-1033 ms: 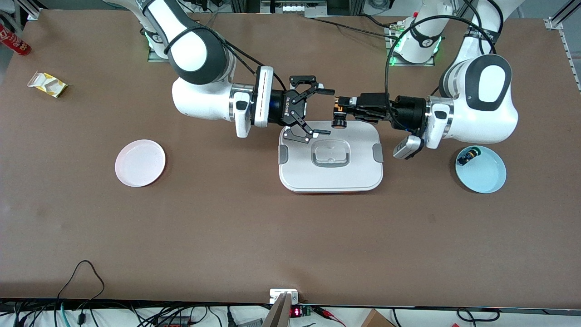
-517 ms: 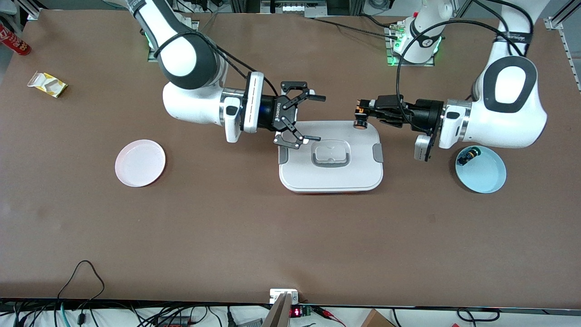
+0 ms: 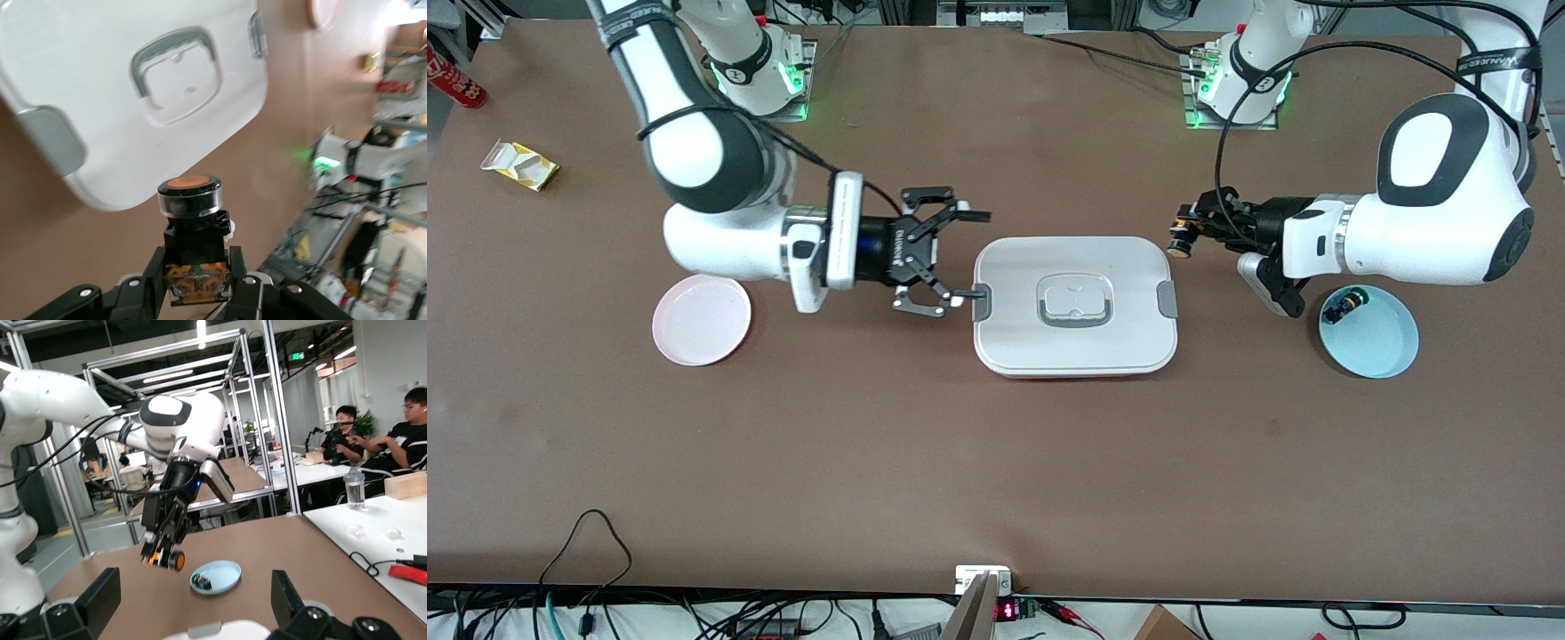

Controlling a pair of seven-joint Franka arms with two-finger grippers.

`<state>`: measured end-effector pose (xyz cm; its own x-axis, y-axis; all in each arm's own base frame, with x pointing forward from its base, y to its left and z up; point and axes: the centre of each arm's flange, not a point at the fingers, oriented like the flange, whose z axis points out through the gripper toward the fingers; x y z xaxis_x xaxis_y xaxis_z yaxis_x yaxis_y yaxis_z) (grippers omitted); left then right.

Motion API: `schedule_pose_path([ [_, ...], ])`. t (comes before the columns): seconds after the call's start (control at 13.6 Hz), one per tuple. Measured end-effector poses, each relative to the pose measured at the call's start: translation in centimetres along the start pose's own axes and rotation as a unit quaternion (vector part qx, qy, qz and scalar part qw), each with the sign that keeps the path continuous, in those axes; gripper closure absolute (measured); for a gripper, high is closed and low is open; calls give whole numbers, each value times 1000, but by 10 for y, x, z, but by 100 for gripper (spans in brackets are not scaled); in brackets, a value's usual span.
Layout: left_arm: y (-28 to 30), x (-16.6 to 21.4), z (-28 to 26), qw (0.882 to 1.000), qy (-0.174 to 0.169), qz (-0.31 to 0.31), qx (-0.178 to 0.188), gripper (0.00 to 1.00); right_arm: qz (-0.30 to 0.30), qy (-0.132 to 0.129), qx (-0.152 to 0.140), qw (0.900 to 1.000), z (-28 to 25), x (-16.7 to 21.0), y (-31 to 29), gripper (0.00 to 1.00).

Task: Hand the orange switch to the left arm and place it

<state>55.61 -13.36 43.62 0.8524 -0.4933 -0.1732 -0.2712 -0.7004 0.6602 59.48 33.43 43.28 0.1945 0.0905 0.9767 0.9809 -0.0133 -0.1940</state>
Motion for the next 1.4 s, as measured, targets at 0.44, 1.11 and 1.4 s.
schedule_pose_path([
  [0.44,-44,-23,-9,975,-112,61,182,59,85,-88,55,991,-122,-25,25,0],
  [1.11,-159,-23,-14,916,-194,140,322,59,403,-207,-30,891,-156,-19,19,0],
  [1.4,-272,-48,-10,896,-191,213,338,59,511,-288,-121,801,-166,-20,21,0],
])
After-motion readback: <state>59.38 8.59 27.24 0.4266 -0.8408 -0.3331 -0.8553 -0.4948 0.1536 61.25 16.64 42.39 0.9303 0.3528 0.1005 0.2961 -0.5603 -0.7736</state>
